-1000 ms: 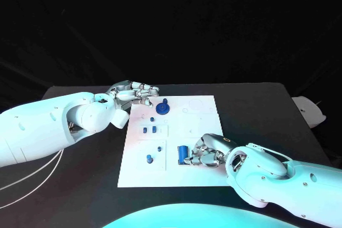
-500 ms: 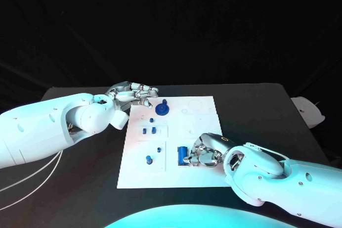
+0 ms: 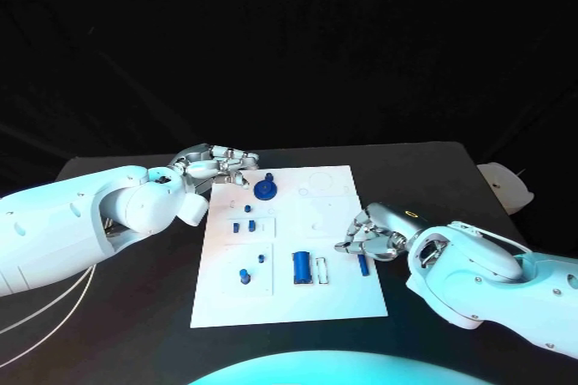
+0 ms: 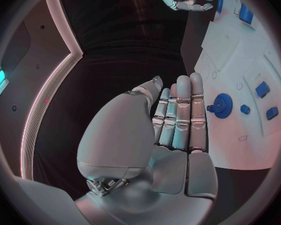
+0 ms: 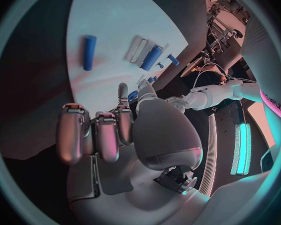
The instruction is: Assemble the parts on the task board
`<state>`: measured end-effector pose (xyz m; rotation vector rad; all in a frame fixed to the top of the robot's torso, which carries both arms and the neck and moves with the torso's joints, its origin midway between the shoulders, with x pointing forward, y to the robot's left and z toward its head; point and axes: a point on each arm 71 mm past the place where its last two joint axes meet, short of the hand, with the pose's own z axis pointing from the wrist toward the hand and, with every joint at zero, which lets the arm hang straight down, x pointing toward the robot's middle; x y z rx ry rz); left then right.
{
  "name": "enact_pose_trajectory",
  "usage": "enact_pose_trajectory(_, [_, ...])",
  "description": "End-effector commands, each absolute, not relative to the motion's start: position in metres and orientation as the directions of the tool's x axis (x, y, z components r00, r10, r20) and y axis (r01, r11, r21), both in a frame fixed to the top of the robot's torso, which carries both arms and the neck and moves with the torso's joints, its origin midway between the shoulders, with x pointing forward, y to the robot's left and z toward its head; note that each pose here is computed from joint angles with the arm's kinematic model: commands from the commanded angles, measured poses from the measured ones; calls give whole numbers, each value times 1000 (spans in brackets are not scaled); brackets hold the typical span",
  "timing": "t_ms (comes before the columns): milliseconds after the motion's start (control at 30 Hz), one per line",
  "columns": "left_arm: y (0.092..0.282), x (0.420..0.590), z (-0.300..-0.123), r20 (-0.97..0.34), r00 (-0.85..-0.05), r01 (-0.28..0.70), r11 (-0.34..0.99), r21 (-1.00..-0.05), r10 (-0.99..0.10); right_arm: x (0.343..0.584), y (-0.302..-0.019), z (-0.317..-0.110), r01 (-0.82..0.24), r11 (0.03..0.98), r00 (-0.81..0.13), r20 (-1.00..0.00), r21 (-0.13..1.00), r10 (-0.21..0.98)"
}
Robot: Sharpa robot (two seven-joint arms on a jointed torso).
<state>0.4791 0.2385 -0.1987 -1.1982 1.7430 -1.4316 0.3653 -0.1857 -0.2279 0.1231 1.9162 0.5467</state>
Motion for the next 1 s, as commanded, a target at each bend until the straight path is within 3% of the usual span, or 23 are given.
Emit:
enact_pose_trajectory(33, [236, 479, -198, 108, -446, -270, 18, -963, -888, 364, -198, -225, -159, 895, -396, -858, 416, 328])
enact_pose_trajectory(400, [237, 479, -198, 108, -444, -268, 17, -963, -889, 354, -232, -233, -130, 940, -382, -891, 316, 246])
enact_pose_trajectory(1000, [237, 479, -198, 108, -445, -268, 17, -963, -889, 351, -218, -260, -156, 946, -412, -889, 286, 201])
